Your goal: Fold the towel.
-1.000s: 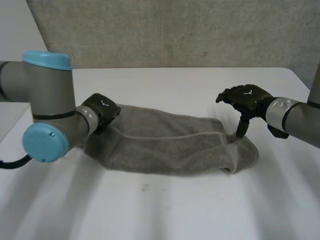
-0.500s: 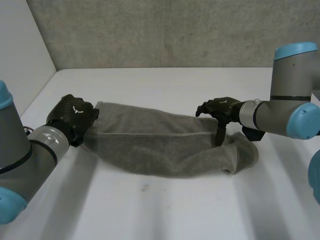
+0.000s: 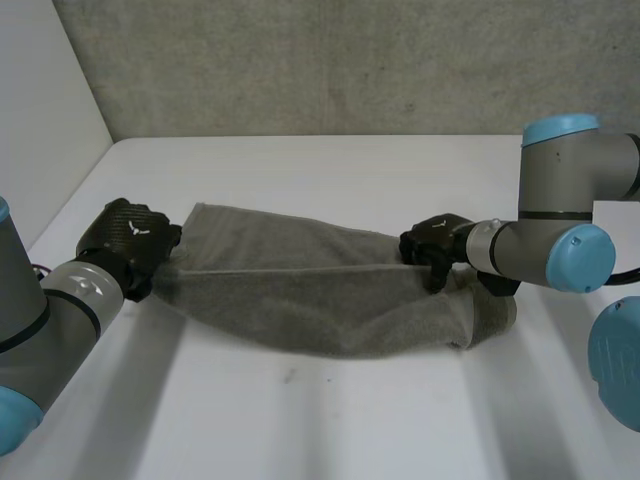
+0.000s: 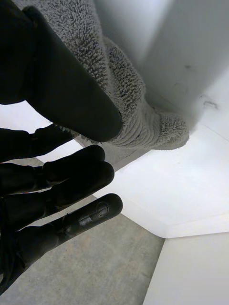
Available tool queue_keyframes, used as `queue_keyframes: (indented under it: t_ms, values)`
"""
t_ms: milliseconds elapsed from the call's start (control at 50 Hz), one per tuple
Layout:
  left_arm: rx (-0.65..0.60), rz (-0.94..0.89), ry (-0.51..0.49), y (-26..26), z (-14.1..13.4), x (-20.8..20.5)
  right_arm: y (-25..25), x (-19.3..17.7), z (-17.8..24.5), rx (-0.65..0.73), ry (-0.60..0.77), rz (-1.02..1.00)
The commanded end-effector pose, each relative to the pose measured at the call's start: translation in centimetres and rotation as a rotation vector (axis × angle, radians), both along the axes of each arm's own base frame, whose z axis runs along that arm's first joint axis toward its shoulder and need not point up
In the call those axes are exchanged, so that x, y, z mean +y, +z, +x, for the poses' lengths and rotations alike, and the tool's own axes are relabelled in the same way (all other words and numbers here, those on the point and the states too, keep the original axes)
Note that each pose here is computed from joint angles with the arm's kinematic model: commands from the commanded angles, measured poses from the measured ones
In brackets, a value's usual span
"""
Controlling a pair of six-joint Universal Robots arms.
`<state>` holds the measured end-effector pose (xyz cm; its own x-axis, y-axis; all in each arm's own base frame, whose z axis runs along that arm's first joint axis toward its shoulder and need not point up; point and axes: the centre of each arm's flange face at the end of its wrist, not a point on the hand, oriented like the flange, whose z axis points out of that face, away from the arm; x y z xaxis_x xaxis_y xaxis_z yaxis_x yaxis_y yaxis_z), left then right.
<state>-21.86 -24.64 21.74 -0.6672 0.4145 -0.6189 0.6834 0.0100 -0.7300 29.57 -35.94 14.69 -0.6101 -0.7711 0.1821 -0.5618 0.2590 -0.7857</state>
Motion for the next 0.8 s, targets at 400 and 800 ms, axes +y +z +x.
queue_keyframes:
  t_ms: [400,800]
  values:
    - [0.009,-0.021,0.015,0.0,0.3,-0.8,-0.1,1.8,-0.4,0.005,0.023,0.057]
    - [0.024,-0.066,0.018,0.7,0.1,-1.3,4.5,1.1,-1.0,-0.06,0.027,-0.056]
